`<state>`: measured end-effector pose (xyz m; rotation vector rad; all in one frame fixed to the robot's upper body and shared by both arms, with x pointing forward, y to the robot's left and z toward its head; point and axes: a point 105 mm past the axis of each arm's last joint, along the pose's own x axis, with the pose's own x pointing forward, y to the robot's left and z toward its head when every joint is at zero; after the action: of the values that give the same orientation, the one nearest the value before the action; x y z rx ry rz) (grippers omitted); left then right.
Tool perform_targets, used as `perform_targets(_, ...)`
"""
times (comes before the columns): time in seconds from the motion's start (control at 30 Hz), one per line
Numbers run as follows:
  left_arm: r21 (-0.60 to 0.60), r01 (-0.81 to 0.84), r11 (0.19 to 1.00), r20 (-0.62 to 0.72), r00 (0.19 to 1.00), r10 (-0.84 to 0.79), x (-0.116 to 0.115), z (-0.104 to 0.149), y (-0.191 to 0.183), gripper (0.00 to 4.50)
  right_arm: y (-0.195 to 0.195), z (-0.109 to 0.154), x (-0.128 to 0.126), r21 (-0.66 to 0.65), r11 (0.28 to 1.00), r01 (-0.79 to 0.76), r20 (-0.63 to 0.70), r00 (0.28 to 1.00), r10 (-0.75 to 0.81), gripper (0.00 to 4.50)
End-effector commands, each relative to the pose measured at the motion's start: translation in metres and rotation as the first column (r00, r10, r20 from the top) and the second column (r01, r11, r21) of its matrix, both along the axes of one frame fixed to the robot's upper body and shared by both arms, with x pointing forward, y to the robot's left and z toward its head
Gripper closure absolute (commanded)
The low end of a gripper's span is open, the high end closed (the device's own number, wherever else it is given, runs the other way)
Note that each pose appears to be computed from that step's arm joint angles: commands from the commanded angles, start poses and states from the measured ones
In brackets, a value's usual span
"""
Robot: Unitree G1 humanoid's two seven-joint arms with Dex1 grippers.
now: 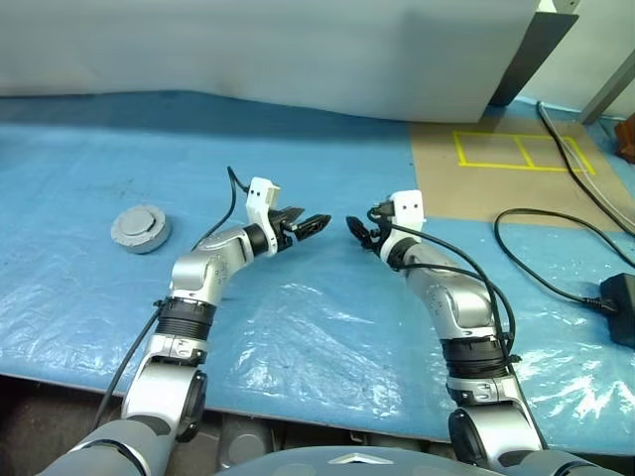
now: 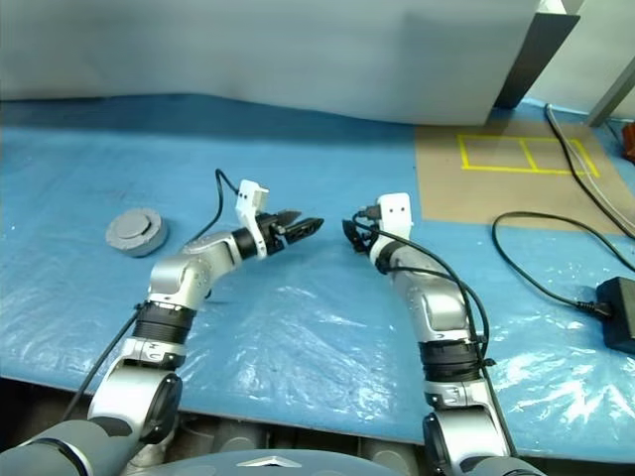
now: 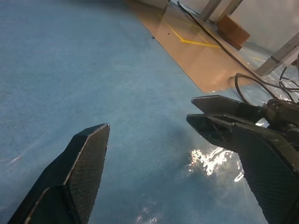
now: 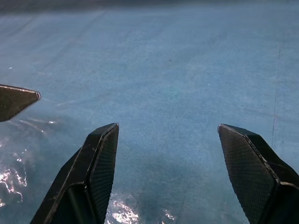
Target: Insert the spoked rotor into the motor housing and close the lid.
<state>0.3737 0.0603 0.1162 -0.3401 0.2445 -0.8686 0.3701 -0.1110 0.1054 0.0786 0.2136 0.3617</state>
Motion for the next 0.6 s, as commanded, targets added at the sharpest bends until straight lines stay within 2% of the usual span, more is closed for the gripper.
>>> perform_targets(0.03,-0.011,0.006,1.000,0.060,0.998,-0.005,0.0024,0.0161,-0.0022,0.15,-0.0007,0.0121,-0.0025,-0.004,1.000,-0.003,0.044,0.999,0.004,0.96)
perform_targets(0.6,-0.023,-0.007,1.000,0.043,0.999,0.008,0.0046,0.0120,-0.0069,0.15,-0.0061,0.0068,-0.0071,-0.019,1.000,0.016,0.017,1.000,-0.015,0.96)
